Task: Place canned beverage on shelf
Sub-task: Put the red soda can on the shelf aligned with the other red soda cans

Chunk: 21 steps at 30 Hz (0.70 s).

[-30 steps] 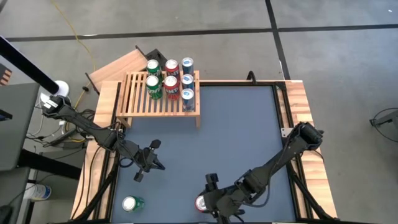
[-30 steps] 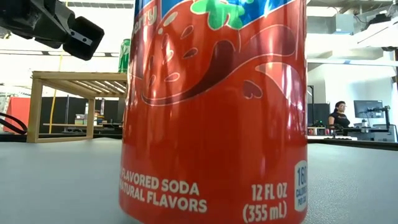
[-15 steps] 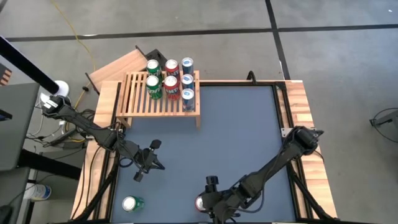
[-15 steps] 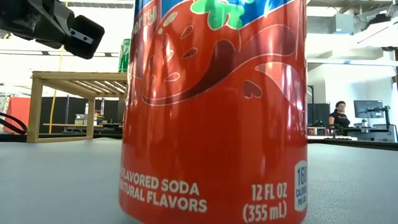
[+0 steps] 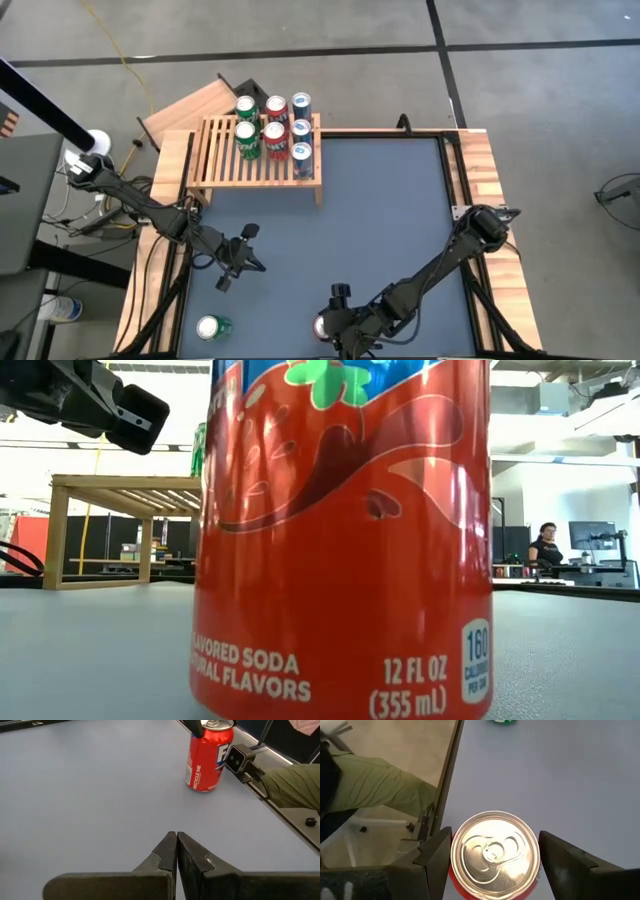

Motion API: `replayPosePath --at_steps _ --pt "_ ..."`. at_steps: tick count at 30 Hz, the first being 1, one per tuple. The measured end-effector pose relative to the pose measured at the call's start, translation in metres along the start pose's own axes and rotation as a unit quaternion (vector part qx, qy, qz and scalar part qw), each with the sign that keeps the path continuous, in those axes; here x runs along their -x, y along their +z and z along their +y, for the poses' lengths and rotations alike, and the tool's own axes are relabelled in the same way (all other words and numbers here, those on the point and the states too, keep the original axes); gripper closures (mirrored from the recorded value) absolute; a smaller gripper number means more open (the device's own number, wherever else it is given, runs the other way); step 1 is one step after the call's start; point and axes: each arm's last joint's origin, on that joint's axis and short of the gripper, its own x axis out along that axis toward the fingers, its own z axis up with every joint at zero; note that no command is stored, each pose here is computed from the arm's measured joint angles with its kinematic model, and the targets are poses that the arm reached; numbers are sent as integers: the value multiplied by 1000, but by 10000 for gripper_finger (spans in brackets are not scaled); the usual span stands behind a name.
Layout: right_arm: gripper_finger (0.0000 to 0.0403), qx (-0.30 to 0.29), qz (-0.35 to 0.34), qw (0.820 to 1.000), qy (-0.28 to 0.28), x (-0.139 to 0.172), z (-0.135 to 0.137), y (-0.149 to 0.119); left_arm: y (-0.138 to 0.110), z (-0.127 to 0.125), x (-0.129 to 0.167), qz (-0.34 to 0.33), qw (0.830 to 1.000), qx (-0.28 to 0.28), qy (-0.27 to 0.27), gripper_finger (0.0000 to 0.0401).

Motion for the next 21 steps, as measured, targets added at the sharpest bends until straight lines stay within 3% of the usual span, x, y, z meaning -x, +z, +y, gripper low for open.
replayPosePath --at_steps 12,21 --pt "135 16 20 1000 -4 -1 -2 -4 0 0 0 -1 1000 8 0 401" --pt "185 78 -9 997 9 4 1 9 0 0 0 -1 1000 9 1 401"
